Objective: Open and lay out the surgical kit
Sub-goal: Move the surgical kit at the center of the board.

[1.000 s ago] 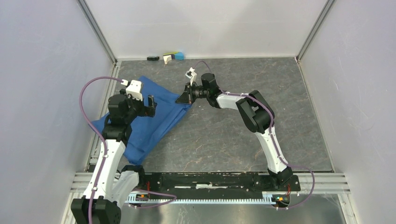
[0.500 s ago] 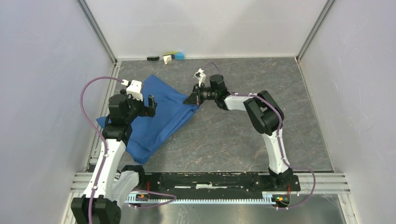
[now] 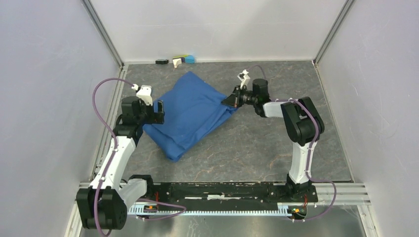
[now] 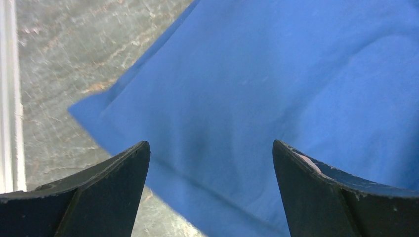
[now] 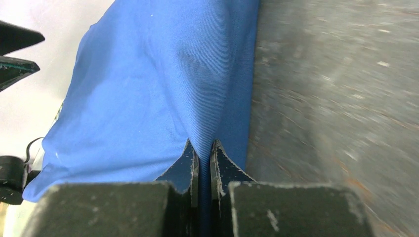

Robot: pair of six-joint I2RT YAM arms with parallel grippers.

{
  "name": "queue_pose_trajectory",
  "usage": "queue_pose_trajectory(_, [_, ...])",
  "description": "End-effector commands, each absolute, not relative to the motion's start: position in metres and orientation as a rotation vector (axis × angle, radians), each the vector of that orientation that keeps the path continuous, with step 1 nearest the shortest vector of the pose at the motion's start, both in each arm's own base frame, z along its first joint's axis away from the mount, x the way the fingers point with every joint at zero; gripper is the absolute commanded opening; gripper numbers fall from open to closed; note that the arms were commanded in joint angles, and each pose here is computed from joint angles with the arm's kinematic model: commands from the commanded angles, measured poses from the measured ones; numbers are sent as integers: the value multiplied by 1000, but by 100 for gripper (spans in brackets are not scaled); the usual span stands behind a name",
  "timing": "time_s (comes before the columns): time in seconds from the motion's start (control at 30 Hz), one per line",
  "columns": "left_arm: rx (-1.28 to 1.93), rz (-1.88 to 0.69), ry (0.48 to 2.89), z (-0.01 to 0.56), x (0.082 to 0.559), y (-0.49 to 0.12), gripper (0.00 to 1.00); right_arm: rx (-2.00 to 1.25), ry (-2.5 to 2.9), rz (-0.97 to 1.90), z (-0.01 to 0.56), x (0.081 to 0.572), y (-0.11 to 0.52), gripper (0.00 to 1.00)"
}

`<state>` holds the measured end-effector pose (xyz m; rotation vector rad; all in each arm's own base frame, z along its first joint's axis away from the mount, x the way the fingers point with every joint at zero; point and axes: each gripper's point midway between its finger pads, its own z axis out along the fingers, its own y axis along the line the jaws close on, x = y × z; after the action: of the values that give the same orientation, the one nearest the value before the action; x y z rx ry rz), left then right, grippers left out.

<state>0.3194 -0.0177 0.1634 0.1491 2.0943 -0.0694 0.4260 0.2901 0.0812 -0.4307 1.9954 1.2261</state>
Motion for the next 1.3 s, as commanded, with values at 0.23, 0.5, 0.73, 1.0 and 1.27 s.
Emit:
queue_pose_trajectory(0.23, [-71, -397, 2353, 125, 321, -54, 100, -225, 1919, 888, 94, 453, 172, 0])
queue_pose_trajectory(0.5, [-210, -696, 2470, 102, 343, -91, 100, -197, 1942, 838, 86, 434, 148, 0])
queue_pose_trajectory(0.73, [-190, -845, 2555, 77, 359, -118, 100, -214, 1949, 813, 85, 417, 140, 0])
queue_pose_trajectory(1.0, [-24, -907, 2500, 84, 398, -165, 97, -235, 1988, 793, 74, 392, 134, 5])
queue_pose_trajectory(1.27, [1, -939, 2478, 81, 451, -197, 97, -231, 1990, 799, 74, 398, 135, 18])
